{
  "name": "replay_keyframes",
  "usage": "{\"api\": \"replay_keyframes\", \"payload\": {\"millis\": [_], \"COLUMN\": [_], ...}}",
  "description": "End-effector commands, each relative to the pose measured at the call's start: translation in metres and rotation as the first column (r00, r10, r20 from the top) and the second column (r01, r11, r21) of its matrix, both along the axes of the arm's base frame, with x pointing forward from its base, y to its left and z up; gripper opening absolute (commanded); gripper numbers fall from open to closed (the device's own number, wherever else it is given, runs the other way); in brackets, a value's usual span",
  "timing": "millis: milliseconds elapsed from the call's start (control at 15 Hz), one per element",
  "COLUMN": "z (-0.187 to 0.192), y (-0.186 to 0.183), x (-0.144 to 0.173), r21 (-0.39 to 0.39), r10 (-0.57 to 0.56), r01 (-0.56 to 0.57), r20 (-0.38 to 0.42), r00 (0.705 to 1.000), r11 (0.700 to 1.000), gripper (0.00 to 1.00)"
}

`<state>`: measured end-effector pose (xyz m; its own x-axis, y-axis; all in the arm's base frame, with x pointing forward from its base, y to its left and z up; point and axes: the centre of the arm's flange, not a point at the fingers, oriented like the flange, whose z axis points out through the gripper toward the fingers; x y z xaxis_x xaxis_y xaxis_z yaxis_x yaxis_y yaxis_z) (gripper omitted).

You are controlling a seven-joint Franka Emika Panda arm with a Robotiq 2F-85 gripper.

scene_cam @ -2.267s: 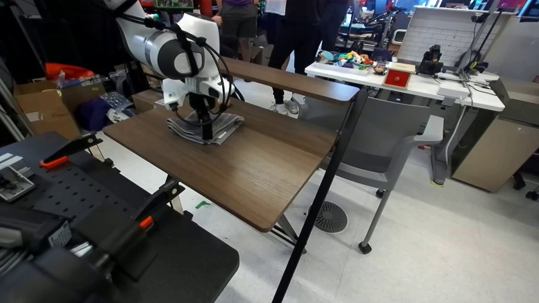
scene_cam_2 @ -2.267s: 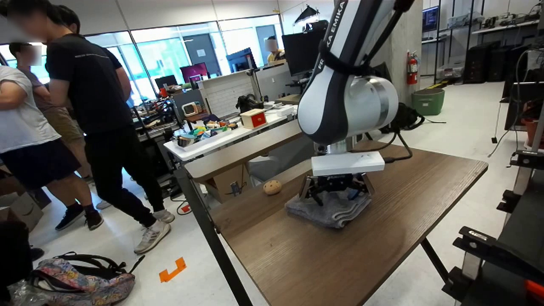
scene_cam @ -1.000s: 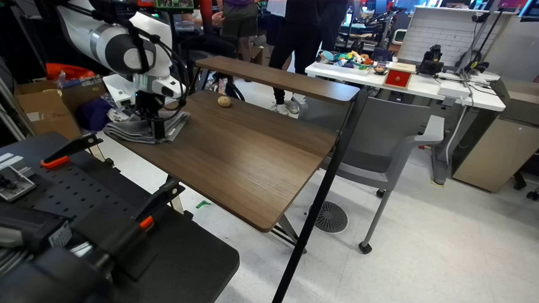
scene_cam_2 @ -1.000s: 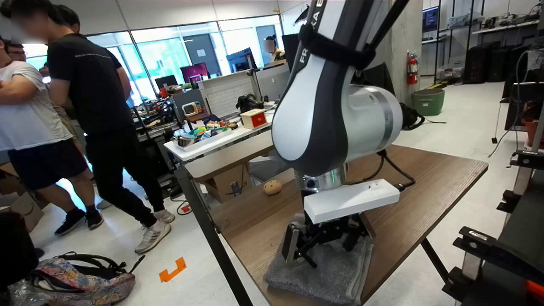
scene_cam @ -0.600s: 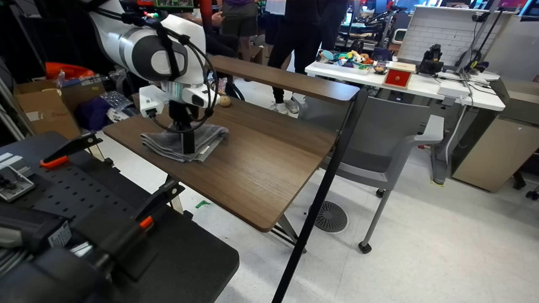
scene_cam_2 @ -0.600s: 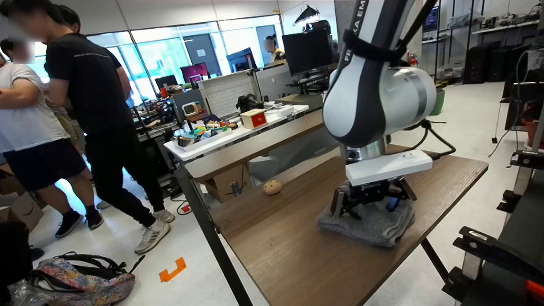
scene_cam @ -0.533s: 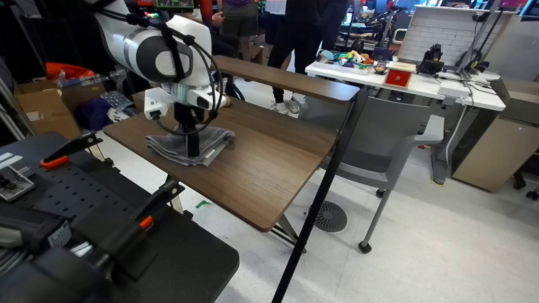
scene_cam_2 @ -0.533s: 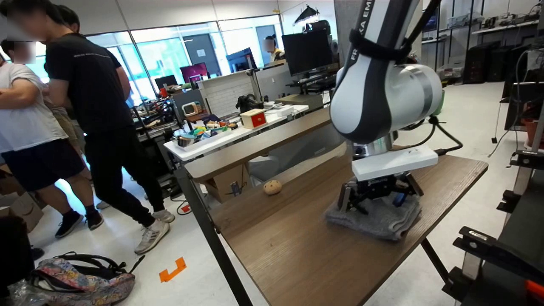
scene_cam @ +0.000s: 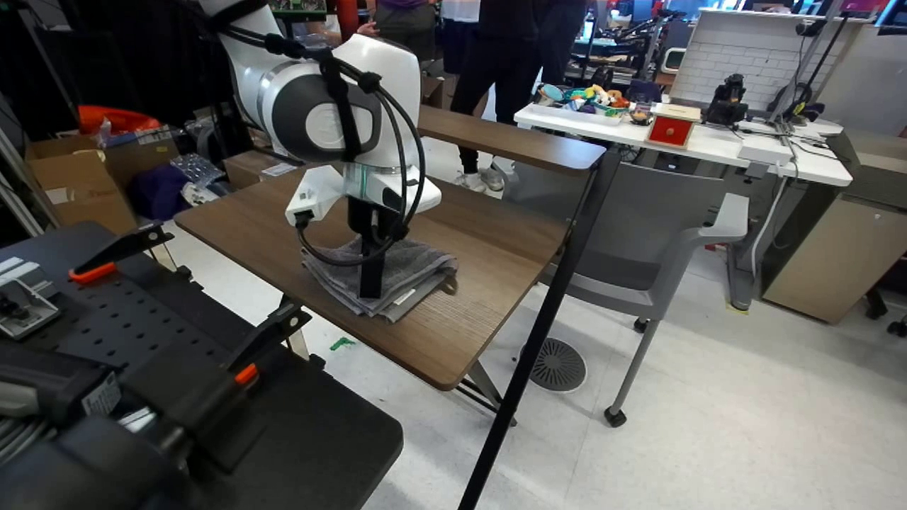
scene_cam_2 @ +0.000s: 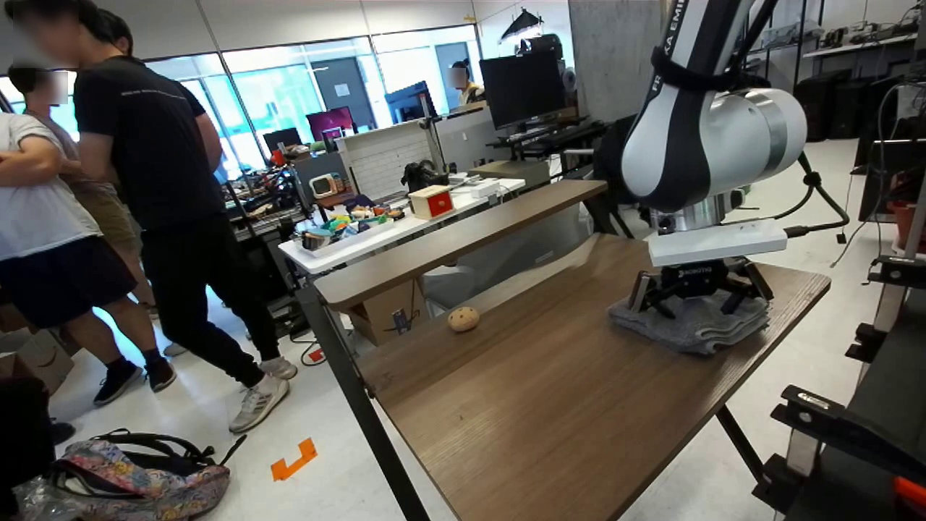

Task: Move the potato to the left, wipe the table with the grey towel

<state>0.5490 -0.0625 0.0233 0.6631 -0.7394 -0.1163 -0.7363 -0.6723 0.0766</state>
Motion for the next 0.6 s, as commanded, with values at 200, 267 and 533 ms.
{"api": "replay_keyframes", "payload": {"millis": [200,267,533], "z": [0.000,0.000,-0.012], "y": [0.008,0.010,-0.022], "x": [0.002,0.002,0.015], "r21": [0.014,0.016,-0.075], "r10": [0.003,0.006,-0.101], "r01": [-0.004,-0.007,0.102], "r20": [0.018,0.019,0.011], "r00": [1.000,1.000,0.995], "r11": [1.000,1.000,0.992], "gripper": [1.00,1.00,1.00]}}
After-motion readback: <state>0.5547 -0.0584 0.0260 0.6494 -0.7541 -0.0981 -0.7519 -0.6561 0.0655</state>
